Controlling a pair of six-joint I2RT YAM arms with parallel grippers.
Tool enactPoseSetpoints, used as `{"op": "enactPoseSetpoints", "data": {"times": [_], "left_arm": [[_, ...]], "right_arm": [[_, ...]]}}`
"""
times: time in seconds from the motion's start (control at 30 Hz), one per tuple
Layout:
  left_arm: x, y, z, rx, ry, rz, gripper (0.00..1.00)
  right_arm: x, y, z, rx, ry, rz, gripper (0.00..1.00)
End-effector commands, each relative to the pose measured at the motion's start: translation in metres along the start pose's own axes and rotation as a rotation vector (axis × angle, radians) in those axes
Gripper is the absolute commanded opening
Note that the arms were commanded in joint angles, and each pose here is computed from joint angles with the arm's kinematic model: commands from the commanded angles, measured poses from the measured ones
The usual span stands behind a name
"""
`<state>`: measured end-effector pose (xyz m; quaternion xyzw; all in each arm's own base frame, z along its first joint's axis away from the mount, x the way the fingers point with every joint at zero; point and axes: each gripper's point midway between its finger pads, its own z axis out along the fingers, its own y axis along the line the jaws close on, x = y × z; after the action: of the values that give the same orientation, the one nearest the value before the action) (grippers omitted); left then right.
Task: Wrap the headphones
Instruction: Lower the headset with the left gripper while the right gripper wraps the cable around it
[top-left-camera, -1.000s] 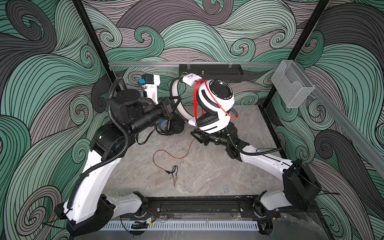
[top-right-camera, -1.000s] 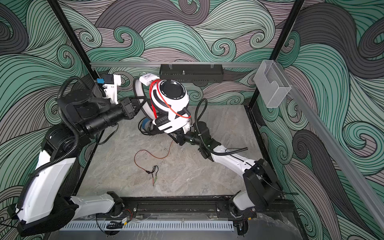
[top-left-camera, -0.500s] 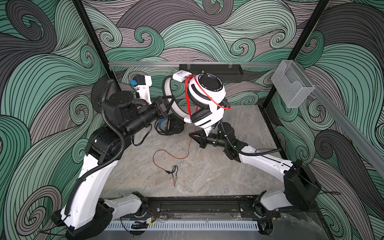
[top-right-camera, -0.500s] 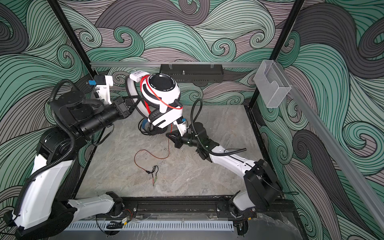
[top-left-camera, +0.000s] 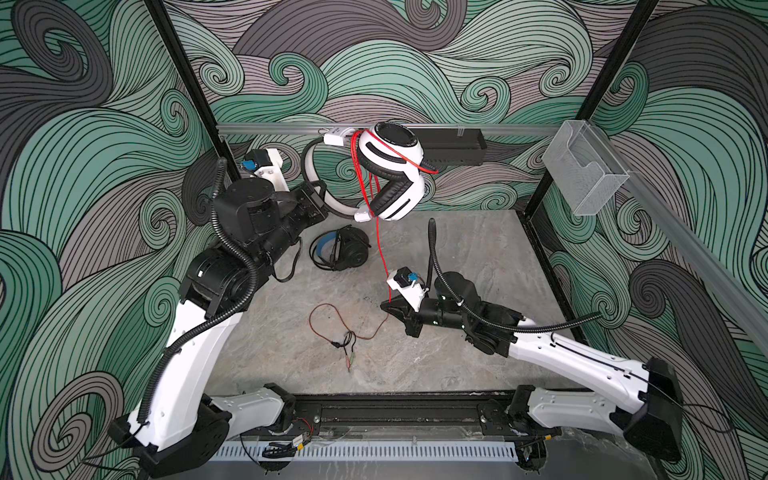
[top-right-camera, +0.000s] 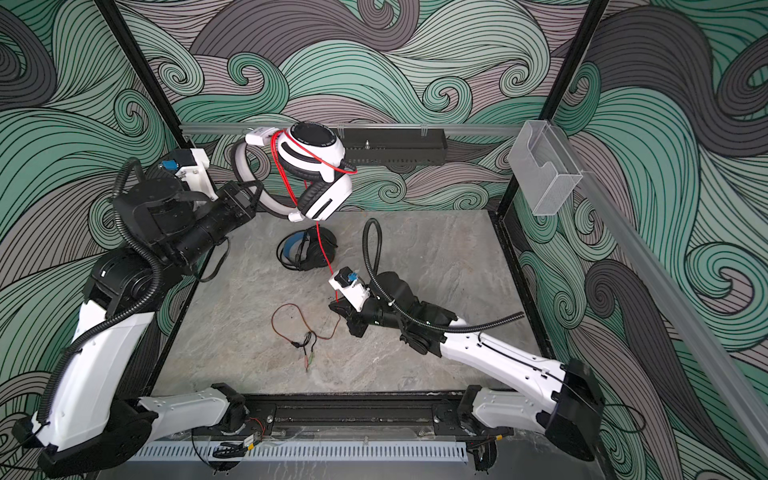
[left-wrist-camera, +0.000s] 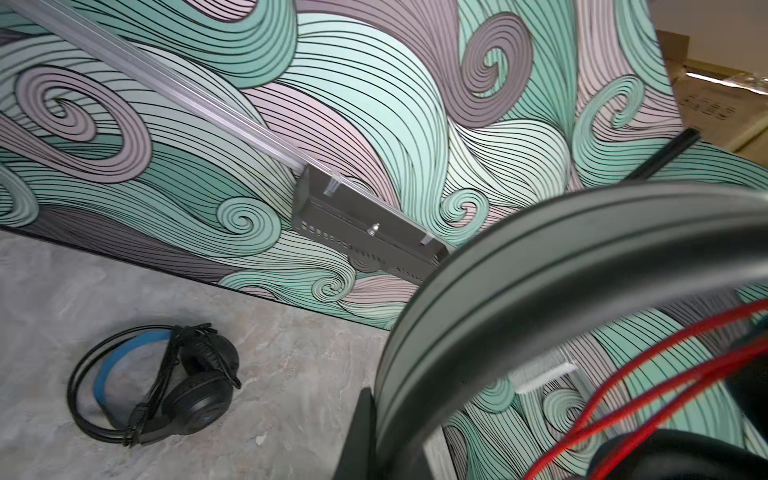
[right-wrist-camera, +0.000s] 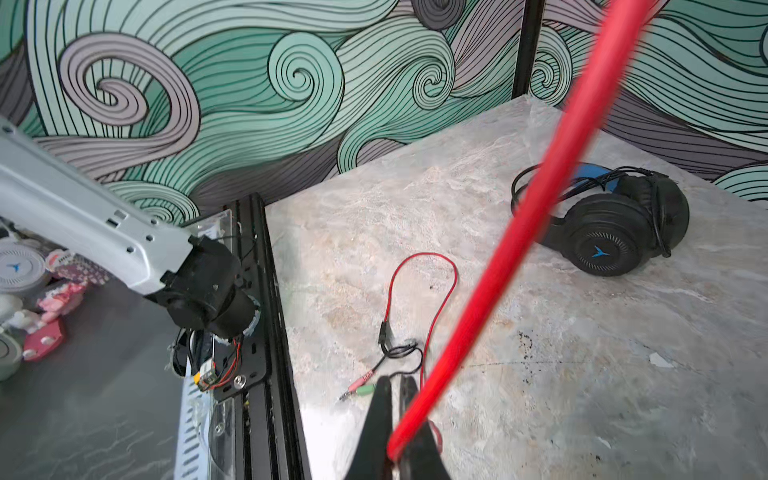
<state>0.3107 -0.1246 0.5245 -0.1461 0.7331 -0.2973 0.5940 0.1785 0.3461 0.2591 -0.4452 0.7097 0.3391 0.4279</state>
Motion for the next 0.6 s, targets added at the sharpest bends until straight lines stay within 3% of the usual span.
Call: {"op": "enactPoseSetpoints", "data": {"times": [0.0,0.1,0.27,0.57], "left_arm": [[-0.026,0.013,0.006,-0.088,-0.141,-0.049,0.0],[-0.017,0.024,0.019,-0.142,-0.128,-0.036,0.0],[0.003,0.053,0.036,-0.273,-0.102,0.11,0.0],[0.068,0.098,0.051,-0.459,0.03,0.594,0.0]], "right_arm": [[0.021,-0.002,-0.009,0.083,0.113,-0.055,0.0],[0.019,0.011,-0.013,0.081,0.14,-0.096,0.0],[0.002,0.031,-0.027,0.081,0.172,-0.197,0.0],[-0.049,0.021,-0.059,0.196,0.277,-0.329,0.0]]}}
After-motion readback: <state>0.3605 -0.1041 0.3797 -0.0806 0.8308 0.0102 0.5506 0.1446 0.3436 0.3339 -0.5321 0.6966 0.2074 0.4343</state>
